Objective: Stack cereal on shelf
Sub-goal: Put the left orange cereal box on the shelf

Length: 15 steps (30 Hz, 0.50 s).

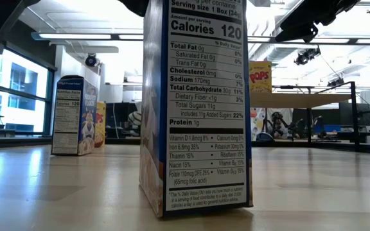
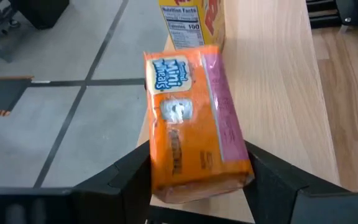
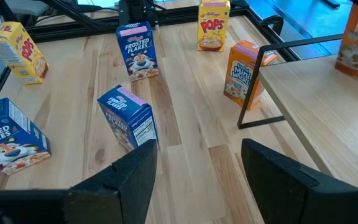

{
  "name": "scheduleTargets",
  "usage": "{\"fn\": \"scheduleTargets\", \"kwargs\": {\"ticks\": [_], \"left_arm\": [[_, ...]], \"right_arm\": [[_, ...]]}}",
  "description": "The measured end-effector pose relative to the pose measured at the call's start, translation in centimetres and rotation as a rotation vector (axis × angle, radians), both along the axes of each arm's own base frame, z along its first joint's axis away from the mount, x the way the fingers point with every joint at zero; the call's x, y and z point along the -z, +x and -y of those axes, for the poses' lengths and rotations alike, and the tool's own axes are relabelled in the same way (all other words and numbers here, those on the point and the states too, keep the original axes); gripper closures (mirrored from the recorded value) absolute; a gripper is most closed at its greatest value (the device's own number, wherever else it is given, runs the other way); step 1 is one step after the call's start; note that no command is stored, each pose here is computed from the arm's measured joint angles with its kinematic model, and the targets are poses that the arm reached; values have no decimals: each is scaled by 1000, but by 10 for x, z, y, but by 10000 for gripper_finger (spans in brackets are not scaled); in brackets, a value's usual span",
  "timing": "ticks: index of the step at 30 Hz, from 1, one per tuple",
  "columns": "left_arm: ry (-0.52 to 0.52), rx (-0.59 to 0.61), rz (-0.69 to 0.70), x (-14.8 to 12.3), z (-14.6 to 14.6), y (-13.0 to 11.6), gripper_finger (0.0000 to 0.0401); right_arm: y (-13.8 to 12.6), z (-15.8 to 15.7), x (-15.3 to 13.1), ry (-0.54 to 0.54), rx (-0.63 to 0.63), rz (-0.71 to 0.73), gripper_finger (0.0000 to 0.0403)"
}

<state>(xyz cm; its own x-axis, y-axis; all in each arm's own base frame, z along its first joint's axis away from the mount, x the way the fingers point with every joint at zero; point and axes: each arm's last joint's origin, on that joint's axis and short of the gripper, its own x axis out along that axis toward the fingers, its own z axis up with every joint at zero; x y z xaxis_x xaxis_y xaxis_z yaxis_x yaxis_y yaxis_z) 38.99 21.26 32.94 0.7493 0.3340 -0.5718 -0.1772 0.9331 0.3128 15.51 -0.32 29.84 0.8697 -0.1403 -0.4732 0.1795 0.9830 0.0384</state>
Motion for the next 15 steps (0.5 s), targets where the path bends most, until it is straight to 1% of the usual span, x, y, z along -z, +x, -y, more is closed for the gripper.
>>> {"fn": "scheduleTargets", "kwargs": {"ticks": [10,15], "left_arm": [[12,5,-6,0,0,0,196],[32,-48,-10,-4,-3,-1,196]], "right_arm": [[0,0,0,0,0,0,176],[0,0,0,0,1,0,176]]}}
